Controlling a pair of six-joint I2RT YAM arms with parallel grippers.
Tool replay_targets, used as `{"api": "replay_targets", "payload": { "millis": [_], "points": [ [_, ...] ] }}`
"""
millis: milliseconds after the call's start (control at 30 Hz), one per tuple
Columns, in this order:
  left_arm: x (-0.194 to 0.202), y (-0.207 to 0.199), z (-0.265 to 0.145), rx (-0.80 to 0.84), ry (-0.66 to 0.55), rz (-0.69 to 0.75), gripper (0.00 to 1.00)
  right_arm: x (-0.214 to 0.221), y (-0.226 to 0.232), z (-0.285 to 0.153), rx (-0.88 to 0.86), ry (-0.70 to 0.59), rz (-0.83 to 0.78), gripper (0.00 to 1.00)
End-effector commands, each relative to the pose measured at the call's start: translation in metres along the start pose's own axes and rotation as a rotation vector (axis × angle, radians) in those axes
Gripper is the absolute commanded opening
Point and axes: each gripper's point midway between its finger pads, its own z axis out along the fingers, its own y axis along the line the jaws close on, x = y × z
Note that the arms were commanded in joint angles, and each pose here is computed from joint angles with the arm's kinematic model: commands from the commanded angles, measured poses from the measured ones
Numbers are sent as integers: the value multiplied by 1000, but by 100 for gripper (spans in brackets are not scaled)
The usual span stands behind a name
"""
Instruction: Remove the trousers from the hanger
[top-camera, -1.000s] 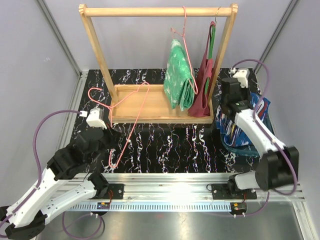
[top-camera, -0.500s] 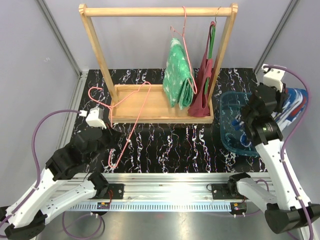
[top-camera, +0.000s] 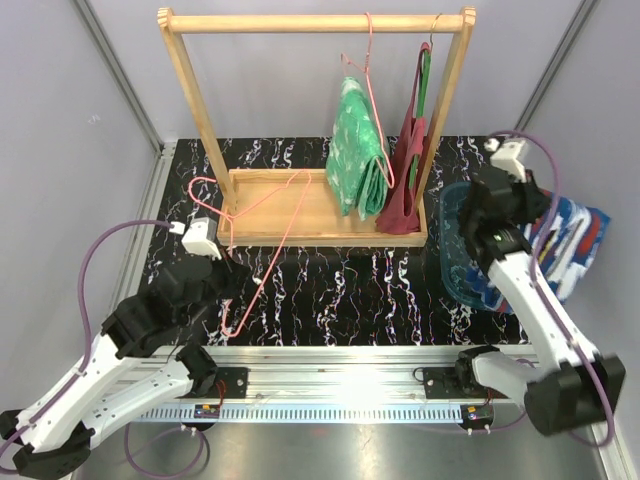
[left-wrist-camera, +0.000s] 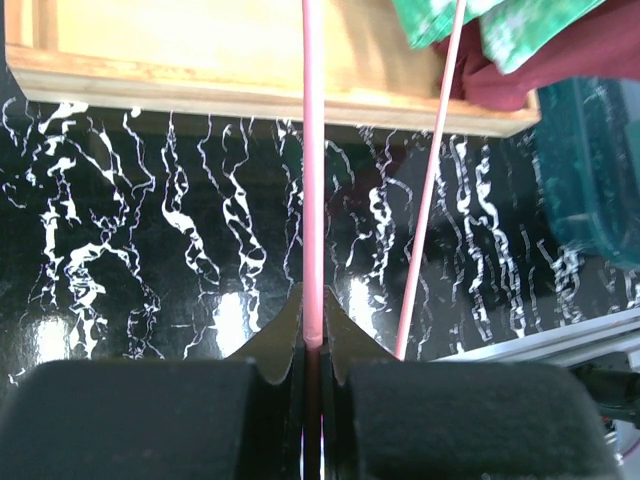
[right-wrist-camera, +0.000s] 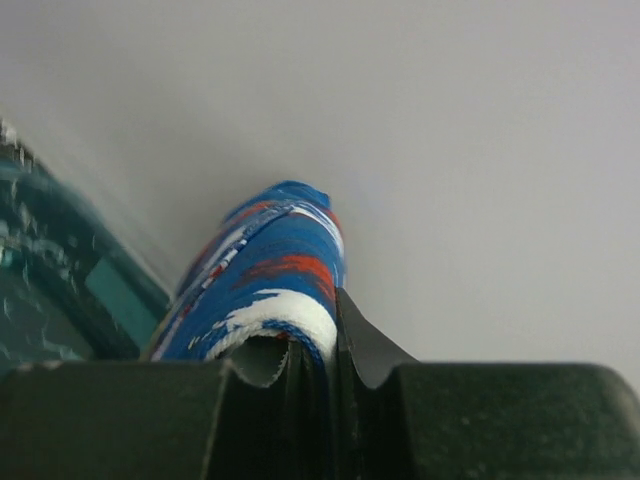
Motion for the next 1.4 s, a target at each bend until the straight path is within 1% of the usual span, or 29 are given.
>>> {"api": "replay_targets", "payload": {
  "millis": [0,67,100,167,200,300,333,400,533,633,667,867,967,1000,1033,1067,1133,1167,1200,1233,1267,1300,1333,1367],
  "points": [
    [-2,-10,4,57,-23,3,0,15,48,8,-31,46,-24,0],
    [-1,-9,5,54,-21,11,0,25,76,13,-44,63,-55,0],
    [0,-7,6,45,-20,17,0,34,102,17,-55,82,-128,0],
    [1,-3,4,34,-21,28,0,37,123,23,-46,97,-169,0],
    [-1,0,3,23,-29,29,0,45,144,27,-58,110,-226,0],
    [-2,8,-1,-4,-45,37,0,51,173,32,-75,124,-249,0],
    [-2,11,-2,-13,-46,40,0,48,180,33,-86,124,-219,0],
    [-4,14,-4,-25,-58,39,0,53,195,35,-111,134,-244,0],
    [-4,17,-3,-45,-52,48,0,42,210,41,-117,103,-233,0],
    [-3,17,-2,-51,-47,50,0,32,222,42,-180,77,-218,1],
    [-3,17,-1,-55,-45,49,0,30,228,40,-225,70,-233,2],
    [-4,13,2,-55,-34,50,0,21,235,31,-319,10,-269,5],
    [-5,11,1,-50,-32,48,0,25,237,26,-362,13,-282,13],
    [-6,10,1,-48,-32,49,0,26,236,25,-362,21,-270,21],
    [-5,10,1,-47,-30,49,0,32,234,24,-369,35,-293,29],
    [-5,10,1,-46,-29,48,0,29,230,22,-372,35,-270,33],
    [-7,9,0,-42,-34,48,0,32,228,16,-417,56,-222,37],
    [-7,9,0,-45,-33,48,0,30,226,13,-441,62,-189,40],
    [-7,9,0,-43,-33,48,0,21,215,9,-462,53,-126,45],
    [-7,9,0,-47,-33,52,0,23,213,3,-507,75,-84,48],
    [-8,9,0,-48,-34,53,0,18,219,-7,-606,76,-36,58],
    [-9,10,0,-53,-34,57,0,15,205,-7,-630,111,60,61],
    [-9,10,0,-56,-33,58,0,13,203,-12,-686,121,113,66],
    [-11,10,-1,-55,-39,56,0,8,213,-27,-836,126,171,79]
  ]
}}
